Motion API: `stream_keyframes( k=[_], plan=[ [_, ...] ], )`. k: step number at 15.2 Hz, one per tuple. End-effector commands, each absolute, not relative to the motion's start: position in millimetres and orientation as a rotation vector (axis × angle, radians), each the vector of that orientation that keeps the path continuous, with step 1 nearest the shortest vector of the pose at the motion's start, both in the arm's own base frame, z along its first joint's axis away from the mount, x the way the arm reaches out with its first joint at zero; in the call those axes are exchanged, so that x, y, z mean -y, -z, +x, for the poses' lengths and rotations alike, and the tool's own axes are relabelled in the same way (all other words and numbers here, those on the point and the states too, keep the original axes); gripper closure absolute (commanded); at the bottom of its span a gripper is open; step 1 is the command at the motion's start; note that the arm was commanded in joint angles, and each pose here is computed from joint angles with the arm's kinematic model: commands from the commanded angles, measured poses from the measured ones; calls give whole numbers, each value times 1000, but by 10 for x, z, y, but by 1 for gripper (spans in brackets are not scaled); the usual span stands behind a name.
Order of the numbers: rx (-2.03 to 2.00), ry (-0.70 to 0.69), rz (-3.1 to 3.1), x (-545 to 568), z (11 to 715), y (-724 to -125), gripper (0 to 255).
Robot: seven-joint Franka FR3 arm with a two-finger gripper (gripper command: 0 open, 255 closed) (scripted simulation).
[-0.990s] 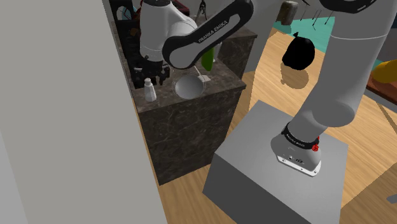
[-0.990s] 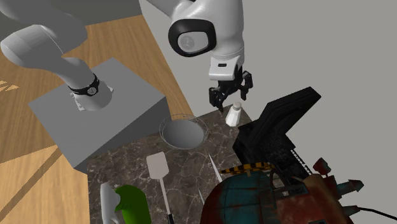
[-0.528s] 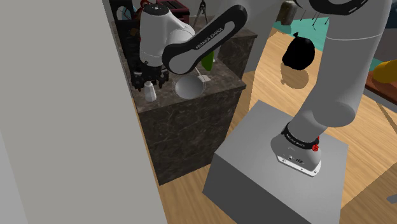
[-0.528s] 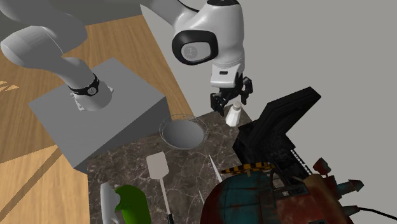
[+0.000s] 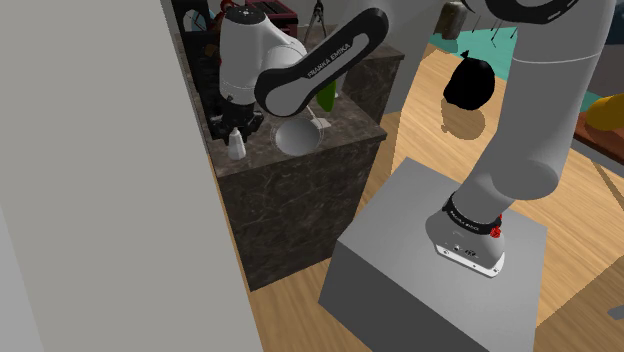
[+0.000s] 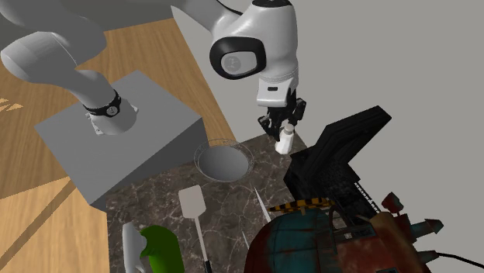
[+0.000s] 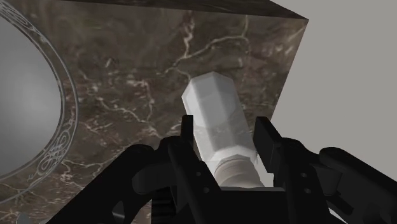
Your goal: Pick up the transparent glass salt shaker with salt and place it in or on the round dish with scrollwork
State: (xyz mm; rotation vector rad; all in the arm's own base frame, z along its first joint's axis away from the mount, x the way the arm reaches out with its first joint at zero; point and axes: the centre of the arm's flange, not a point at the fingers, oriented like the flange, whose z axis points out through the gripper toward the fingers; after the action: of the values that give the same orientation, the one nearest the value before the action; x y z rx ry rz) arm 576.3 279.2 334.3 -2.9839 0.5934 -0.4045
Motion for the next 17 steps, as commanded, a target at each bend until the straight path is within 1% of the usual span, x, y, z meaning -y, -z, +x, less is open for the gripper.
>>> stream_keyframes(
  k=[1,6,17],
  plan=[
    [-594,404,-2984,-2792,5763,-3341,255],
    [-593,404,-2984,-2792,5763,-3341,255],
    [-593,404,-2984,-2792,5763,-3921,255]
  ],
)
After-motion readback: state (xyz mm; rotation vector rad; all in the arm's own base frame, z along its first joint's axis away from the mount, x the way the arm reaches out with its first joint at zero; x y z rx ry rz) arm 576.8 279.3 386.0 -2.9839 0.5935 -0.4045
